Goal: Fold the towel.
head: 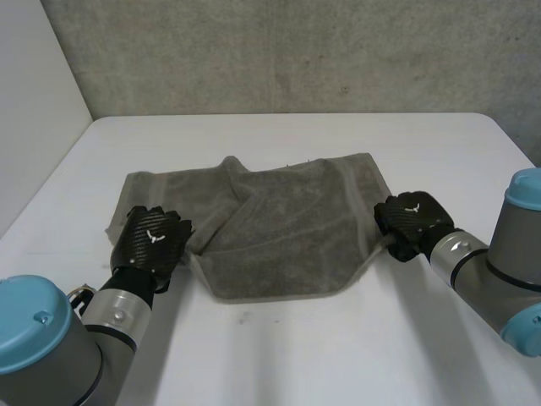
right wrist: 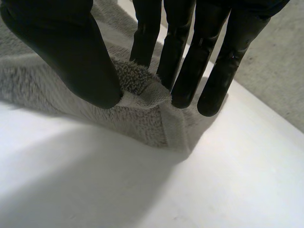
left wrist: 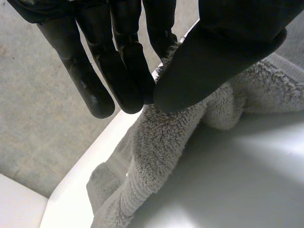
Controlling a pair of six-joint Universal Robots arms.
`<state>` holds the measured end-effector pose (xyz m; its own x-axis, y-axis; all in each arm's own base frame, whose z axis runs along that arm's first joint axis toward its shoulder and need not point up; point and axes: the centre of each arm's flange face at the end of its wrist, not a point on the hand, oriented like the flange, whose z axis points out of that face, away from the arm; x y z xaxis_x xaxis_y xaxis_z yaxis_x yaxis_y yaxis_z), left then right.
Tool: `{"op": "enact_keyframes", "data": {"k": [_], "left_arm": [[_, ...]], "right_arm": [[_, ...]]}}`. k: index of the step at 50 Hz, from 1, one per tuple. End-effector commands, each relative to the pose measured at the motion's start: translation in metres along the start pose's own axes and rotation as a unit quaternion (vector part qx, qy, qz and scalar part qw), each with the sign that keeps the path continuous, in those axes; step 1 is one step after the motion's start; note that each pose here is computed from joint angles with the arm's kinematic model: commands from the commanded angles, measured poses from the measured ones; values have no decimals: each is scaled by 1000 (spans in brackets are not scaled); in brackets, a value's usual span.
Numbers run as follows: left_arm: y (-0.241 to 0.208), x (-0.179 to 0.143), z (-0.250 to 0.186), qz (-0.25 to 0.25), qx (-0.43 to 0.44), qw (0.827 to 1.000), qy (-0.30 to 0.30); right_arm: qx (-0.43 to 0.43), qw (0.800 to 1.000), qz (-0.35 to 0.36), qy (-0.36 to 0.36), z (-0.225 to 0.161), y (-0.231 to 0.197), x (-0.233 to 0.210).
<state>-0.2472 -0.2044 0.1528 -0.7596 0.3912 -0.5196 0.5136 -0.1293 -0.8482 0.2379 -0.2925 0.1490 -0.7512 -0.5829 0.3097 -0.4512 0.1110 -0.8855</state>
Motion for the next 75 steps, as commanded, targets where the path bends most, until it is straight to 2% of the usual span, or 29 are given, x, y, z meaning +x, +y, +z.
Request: {"op": "enact_keyframes", "data": {"k": [1,12,19,27,29,32,36,41,45,49,51,54,56,65,75], "left_arm": [[-2,-2,0,-1,4,1000,-4],[-1,-3,0,-2,2,1000,-4],[3,-1,-2,0,-9,1000,-1],[14,14,-25,3,-63,997,48],[12,28,-40,10,-81,993,88],[7,38,-51,17,-85,989,117],[1,40,-55,24,-82,988,128],[-23,25,-43,17,-48,993,102],[-34,-5,-18,7,-40,998,54],[-37,-25,0,0,-39,999,36],[-39,-36,14,-8,-33,998,56],[-35,-35,21,-13,-35,996,80],[-23,-33,36,-23,-49,991,119],[-3,-30,55,-23,-87,985,150],[15,-18,77,2,-94,980,175]], "right_arm": [[-14,1000,4,-25,8,16,-8],[-11,1000,-12,-15,3,10,-5],[-16,999,-20,33,-13,6,28],[-77,994,-63,47,-27,34,44],[-86,993,-69,53,-28,38,49],[-90,991,-79,54,-29,40,51],[-88,991,-81,56,-28,39,53],[-78,992,-84,59,-26,37,55],[-76,992,-86,58,-27,38,54],[-76,992,-86,54,-27,39,52],[-77,992,-86,52,-28,39,51],[-77,992,-85,51,-28,39,50],[-77,992,-85,51,-28,39,50],[-80,992,-84,45,-30,41,47],[-83,992,-82,39,-31,43,43]]}}
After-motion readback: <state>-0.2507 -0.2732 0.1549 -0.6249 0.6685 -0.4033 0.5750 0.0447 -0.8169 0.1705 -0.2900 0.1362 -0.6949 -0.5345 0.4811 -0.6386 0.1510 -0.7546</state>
